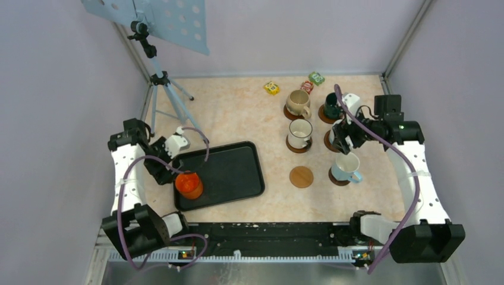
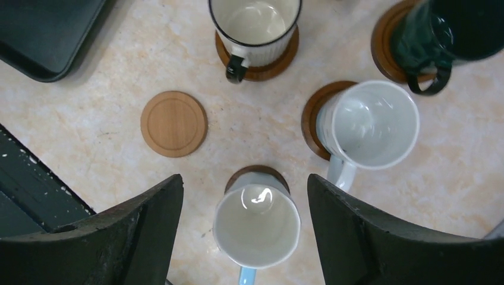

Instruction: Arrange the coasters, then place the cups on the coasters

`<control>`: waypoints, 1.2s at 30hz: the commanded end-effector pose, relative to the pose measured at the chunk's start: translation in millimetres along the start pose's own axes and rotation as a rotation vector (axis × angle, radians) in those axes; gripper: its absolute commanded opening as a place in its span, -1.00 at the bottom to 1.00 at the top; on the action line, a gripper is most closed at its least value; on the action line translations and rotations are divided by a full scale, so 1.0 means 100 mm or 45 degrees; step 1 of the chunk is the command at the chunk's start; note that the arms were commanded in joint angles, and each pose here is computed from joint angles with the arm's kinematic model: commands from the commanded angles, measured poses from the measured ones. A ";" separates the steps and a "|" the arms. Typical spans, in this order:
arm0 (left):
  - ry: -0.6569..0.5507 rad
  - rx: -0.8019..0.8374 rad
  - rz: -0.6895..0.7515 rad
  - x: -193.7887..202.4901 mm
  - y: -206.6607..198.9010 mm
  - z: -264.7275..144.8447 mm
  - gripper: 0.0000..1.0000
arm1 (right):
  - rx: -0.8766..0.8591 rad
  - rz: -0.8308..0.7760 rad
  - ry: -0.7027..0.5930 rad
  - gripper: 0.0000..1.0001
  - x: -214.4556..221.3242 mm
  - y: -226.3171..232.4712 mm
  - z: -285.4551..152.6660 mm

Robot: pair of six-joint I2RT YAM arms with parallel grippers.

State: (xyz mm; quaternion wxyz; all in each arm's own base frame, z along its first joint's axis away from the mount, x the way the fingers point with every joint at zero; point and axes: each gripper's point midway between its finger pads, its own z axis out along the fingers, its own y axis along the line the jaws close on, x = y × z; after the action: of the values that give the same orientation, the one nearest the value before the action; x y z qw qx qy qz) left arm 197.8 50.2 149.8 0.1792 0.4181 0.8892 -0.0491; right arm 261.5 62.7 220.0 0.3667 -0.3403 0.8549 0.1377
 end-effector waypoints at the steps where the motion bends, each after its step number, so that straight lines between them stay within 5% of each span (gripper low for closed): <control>1: 0.097 0.000 0.160 0.24 -0.02 0.14 0.77 | -0.035 -0.067 -0.125 0.51 -0.43 0.14 0.04; 8: 0.051 -0.020 0.227 0.30 -0.04 0.44 0.80 | -0.061 -0.084 -0.155 0.53 -0.58 0.21 0.08; 23: -0.101 0.059 0.144 -0.43 -0.33 0.91 0.83 | -0.084 -0.083 -0.147 0.54 -0.59 0.25 0.10; 36: -0.130 0.361 0.156 -0.73 -0.81 0.81 0.74 | -0.084 -0.085 -0.130 0.56 -0.55 0.26 0.10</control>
State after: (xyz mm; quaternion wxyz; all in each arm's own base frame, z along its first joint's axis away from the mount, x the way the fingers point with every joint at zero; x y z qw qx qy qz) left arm 215.3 -60.4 77.6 0.1678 0.4765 0.8515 -0.1403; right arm 271.4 107.9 233.2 0.3785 -0.3645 0.8331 0.1728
